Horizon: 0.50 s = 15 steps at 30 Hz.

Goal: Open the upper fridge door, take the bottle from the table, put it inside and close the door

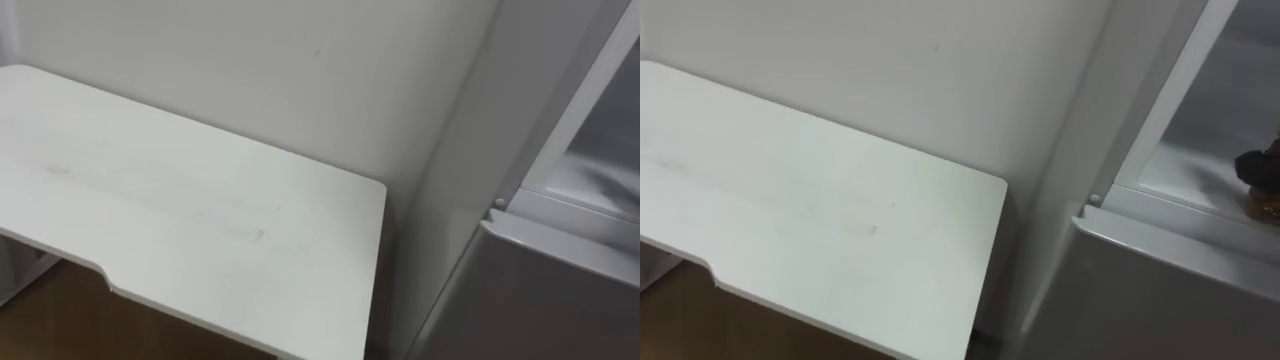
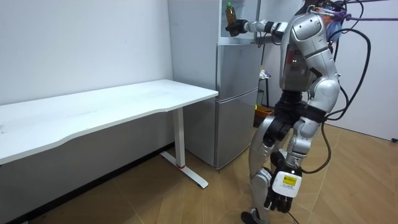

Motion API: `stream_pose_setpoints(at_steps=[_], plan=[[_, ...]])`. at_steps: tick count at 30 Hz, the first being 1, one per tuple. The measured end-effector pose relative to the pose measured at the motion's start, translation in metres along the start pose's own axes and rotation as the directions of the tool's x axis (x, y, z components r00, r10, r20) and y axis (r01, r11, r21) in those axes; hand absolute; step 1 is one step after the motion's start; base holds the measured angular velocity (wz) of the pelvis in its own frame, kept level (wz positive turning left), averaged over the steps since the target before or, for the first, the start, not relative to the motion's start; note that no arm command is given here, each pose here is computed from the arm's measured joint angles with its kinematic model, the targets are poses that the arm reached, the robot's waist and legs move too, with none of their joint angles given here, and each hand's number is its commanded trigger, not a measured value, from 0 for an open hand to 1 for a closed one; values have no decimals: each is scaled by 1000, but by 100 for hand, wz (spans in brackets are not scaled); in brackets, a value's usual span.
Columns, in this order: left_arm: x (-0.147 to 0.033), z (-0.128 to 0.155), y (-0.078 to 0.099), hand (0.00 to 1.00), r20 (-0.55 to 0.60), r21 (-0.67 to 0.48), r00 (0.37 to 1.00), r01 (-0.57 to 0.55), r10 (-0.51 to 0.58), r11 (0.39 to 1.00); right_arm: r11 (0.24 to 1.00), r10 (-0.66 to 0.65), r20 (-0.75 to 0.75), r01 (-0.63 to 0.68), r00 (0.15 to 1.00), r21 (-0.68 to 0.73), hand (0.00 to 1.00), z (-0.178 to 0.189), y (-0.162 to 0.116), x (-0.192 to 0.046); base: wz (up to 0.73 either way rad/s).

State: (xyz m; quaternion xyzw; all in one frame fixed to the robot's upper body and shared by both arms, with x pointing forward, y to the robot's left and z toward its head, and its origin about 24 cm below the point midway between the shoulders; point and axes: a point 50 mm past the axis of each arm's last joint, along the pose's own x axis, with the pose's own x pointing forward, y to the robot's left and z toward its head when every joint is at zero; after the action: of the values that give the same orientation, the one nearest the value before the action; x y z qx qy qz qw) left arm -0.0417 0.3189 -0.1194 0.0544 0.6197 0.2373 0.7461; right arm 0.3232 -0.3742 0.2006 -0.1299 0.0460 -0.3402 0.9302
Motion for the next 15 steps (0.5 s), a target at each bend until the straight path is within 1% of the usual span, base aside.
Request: stream_pose_setpoints(at_steps=[8,15], plan=[[0,4,0,0,15,-8,1000,1,-1,1000,999,14,-30,-13,999,44,100,-2,-2,1,0],[0,0,1,0,-10,-7,1000,0,0,1000,1000,20,-100,-18,995,21,100,-14,-3,3,1]])
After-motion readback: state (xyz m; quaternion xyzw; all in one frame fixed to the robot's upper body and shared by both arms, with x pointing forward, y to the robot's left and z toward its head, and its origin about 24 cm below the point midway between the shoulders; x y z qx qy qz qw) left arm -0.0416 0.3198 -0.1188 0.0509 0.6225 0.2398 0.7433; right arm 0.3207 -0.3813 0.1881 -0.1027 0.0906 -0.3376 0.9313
